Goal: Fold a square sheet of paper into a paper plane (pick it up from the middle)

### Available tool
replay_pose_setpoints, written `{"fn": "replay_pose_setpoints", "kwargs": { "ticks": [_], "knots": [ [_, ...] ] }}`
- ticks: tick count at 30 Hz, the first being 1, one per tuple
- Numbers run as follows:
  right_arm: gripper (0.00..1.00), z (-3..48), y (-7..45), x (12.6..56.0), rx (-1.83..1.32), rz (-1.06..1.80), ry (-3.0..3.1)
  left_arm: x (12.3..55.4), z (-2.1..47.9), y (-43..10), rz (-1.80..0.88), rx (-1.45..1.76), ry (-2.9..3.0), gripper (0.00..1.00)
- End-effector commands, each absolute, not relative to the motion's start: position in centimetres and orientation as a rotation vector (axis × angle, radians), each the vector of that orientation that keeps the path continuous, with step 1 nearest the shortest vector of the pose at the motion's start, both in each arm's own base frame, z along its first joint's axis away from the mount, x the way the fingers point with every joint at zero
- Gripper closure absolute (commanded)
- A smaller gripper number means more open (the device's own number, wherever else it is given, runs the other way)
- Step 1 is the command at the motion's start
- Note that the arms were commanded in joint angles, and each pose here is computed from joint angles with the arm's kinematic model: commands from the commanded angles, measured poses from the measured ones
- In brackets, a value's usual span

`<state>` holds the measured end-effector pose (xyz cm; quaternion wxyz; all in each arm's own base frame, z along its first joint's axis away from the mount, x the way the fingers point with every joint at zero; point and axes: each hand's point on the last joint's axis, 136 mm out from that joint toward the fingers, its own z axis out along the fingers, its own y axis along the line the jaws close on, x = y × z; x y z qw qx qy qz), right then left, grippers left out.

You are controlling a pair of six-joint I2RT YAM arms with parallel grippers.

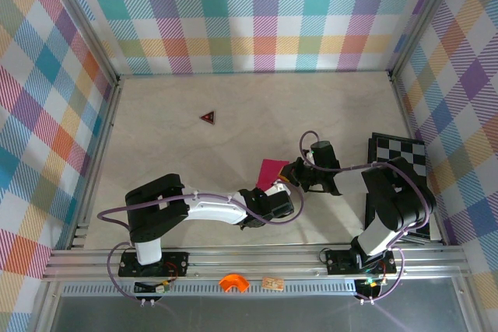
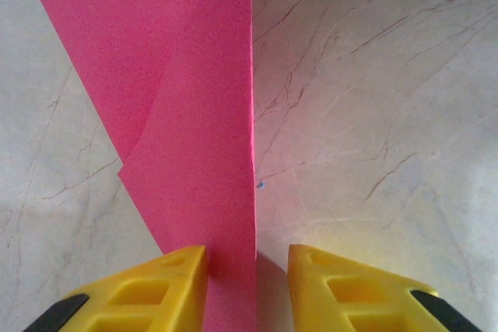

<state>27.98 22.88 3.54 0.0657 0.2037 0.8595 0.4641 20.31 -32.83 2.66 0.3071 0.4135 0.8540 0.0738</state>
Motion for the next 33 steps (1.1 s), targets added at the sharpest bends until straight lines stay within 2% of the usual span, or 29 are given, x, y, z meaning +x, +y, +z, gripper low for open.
{"fn": "replay_pose_setpoints", "kwargs": {
  "ticks": [1,11,18,25,33],
  "knots": [
    [1.0,3.5,22.8,27.6,0.608,1.404,2.598,20.3,3.9,-33.4,0.154,1.049,2.249,0.67],
    [1.0,3.3,22.7,27.5,0.613,1.403,2.599,20.5,4.0,-33.3,0.155,1.038,2.258,0.69],
    [1.0,3.4,22.8,27.5,0.612,1.405,2.597,20.5,4.4,-33.6,0.094,1.004,2.273,0.64],
    [1.0,3.4,22.7,27.5,0.612,1.403,2.594,20.8,4.2,-33.0,0.123,0.999,2.281,0.69],
    [1.0,3.4,22.8,27.5,0.609,1.408,2.595,20.9,4.0,-32.7,0.143,1.004,2.285,0.68]
  ]
}}
